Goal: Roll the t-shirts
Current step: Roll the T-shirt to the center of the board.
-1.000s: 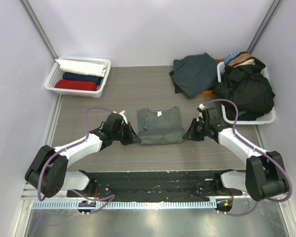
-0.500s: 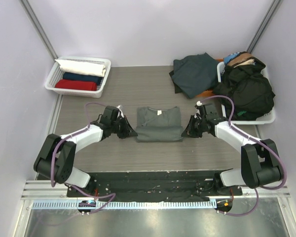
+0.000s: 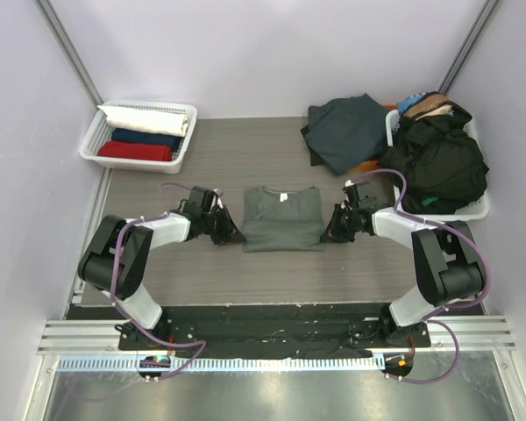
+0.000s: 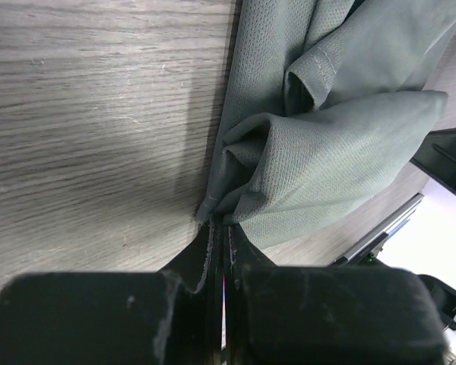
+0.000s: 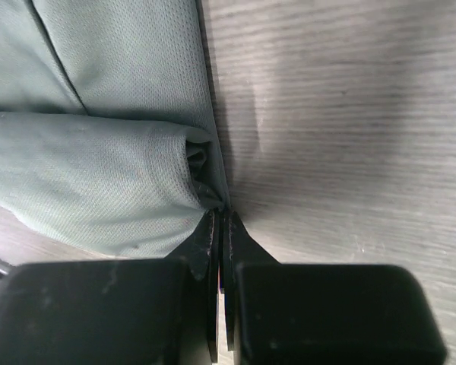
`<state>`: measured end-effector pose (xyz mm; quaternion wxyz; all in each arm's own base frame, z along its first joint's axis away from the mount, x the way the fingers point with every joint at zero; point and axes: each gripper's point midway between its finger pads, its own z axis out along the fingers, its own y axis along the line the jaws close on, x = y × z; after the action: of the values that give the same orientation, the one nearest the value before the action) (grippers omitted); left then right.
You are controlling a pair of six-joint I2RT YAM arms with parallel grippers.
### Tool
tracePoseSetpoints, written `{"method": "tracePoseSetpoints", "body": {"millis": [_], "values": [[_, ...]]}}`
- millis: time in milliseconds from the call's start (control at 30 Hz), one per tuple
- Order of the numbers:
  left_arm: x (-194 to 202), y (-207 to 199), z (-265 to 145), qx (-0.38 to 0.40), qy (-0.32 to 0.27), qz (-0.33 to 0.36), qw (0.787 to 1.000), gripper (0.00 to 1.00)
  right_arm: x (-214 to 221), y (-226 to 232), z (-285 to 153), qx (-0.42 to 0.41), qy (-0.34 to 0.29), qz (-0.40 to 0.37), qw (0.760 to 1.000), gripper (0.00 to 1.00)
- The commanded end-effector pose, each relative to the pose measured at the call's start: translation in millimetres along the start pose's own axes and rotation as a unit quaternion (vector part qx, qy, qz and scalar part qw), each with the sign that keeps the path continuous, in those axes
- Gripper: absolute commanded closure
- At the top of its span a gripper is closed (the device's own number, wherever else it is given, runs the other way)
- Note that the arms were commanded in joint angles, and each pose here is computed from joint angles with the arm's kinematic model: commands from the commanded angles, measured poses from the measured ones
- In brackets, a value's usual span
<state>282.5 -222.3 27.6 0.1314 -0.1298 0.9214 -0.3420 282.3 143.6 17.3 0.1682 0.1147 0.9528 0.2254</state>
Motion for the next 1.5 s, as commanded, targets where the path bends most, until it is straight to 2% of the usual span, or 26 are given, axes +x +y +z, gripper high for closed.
{"method": "tracePoseSetpoints", "body": {"millis": [0,33,100,133,300,367,400,433,467,533,600,667,733,767,933,1100,1300,1467], "values": [[-17,-19,-7,0.032,-0.025,0.03,0.999,0.93,-17,7,-5,-0.01,-0.038,-0.008,0.999,0.81],[-17,-21,-10,0.033,-0.031,0.034,0.998,0.8,-21,12,-13,-0.018,-0.053,-0.012,0.998,0.73],[-18,-22,-18,0.029,-0.041,0.042,0.998,0.74,-22,15,-23,-0.017,-0.06,-0.016,0.998,0.66],[-17,-26,-28,0.027,-0.047,0.045,0.998,0.71,-27,18,-34,-0.017,-0.078,-0.022,0.997,0.65],[-18,-44,-63,0.036,-0.082,0.058,0.994,0.68,-36,34,-66,-0.031,-0.103,-0.036,0.994,0.65],[-19,-54,-76,0.045,-0.098,0.062,0.992,0.67,-36,52,-73,-0.063,-0.107,-0.045,0.991,0.71],[-18,-61,-79,0.052,-0.101,0.068,0.991,0.68,-35,61,-74,-0.081,-0.106,-0.044,0.99,0.75],[-18,-68,-80,0.061,-0.103,0.068,0.991,0.75,-34,69,-73,-0.099,-0.102,-0.045,0.989,0.81],[-17,-73,-77,0.065,-0.1,0.07,0.99,0.79,-38,87,-73,-0.134,-0.112,-0.057,0.983,0.91],[-15,-91,-70,0.089,-0.093,0.078,0.989,0.92,-26,106,-63,-0.181,-0.074,-0.045,0.98,0.99],[-11,-95,-54,0.1,-0.066,0.072,0.99,0.99,-17,131,-50,-0.223,-0.054,-0.064,0.971,0.99],[-15,-105,-47,0.119,-0.065,0.069,0.988,1.0,-13,155,-43,-0.26,-0.05,-0.072,0.962,0.99],[-20,-106,-35,0.13,-0.064,0.066,0.987,1.0,-4,161,-28,-0.28,-0.017,-0.053,0.958,0.99],[-20,-106,-30,0.132,-0.06,0.063,0.987,1.0,-9,168,-27,-0.3,-0.025,-0.055,0.952,0.99],[-23,-93,2,0.128,-0.043,0.045,0.99,1.0,-4,162,5,-0.304,0.004,-0.041,0.952,0.99],[-30,-58,24,0.106,-0.039,0.007,0.994,1.0,-9,121,32,-0.276,0.013,-0.011,0.961,0.99],[-25,-29,46,0.063,-0.024,-0.001,0.998,1.0,-17,77,32,-0.252,0.007,0.022,0.968,0.99],[-24,-18,48,0.048,-0.025,-0.001,0.999,1.0,-14,49,33,-0.207,0.003,0.031,0.978,0.99]]}}
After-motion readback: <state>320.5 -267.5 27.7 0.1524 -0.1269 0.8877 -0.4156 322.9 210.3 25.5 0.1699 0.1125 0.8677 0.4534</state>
